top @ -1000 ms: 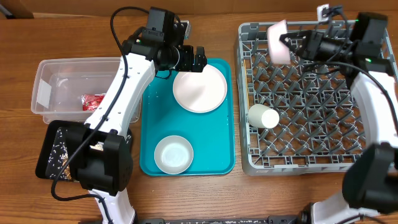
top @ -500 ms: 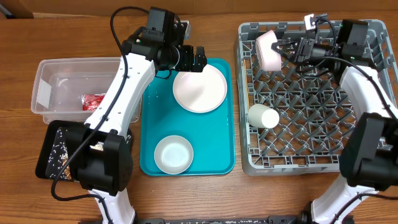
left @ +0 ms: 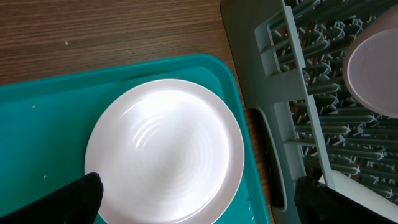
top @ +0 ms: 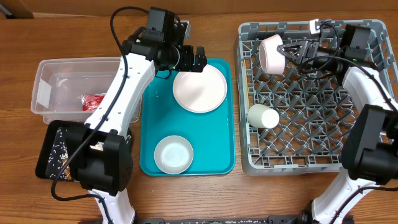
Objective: Sort waste into correct bins and load items into the dishwasher
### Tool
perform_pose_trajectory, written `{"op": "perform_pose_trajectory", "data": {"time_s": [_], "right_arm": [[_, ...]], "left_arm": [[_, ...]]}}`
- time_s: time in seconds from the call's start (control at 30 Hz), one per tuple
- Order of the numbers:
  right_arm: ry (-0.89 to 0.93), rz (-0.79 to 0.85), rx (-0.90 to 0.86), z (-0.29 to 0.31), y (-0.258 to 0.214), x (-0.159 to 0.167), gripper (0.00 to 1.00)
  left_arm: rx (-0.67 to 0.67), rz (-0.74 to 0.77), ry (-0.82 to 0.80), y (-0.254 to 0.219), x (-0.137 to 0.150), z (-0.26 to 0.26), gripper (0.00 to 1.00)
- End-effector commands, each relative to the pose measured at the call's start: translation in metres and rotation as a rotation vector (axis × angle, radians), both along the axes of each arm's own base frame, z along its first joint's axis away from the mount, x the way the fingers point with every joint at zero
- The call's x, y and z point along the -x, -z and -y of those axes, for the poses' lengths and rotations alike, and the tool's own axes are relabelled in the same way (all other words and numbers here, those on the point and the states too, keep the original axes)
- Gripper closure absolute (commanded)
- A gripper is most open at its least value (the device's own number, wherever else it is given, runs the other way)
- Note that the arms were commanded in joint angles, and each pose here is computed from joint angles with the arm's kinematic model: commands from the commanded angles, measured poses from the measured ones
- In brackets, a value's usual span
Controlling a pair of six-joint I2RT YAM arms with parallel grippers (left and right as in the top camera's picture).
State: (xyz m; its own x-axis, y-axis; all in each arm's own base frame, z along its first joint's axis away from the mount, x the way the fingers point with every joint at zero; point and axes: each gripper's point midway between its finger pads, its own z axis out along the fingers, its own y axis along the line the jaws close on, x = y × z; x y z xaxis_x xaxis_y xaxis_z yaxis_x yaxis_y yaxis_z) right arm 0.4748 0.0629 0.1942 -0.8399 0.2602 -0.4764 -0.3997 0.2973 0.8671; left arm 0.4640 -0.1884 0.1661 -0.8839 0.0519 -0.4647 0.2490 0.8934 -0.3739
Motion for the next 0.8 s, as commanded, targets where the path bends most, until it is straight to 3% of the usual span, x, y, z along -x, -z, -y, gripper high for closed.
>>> {"op": "perform_pose_trajectory", "data": {"time_s": [0.0, 0.17, 0.63, 0.77], "right_arm": [[0.026, 0.012, 0.012, 0.010, -0.002, -0.005, 0.90], [0.069, 0.005, 0.042, 0.018, 0.003, -0.010, 0.78], [0.231, -0.003, 0.061, 0.090, 0.006, -0.014, 0.63], [0.278, -0.011, 0.065, 0.111, 0.008, -0.013, 0.62]], "left_arm": [[-0.002, 0.056, 0.021, -0.019, -0.003, 0.003, 0.00], [-0.002, 0.056, 0.021, -0.019, -0.003, 0.003, 0.00], [-0.002, 0.056, 0.021, -0.019, -0.003, 0.003, 0.00], [-0.002, 0.056, 0.021, -0.019, -0.003, 0.003, 0.00]]}}
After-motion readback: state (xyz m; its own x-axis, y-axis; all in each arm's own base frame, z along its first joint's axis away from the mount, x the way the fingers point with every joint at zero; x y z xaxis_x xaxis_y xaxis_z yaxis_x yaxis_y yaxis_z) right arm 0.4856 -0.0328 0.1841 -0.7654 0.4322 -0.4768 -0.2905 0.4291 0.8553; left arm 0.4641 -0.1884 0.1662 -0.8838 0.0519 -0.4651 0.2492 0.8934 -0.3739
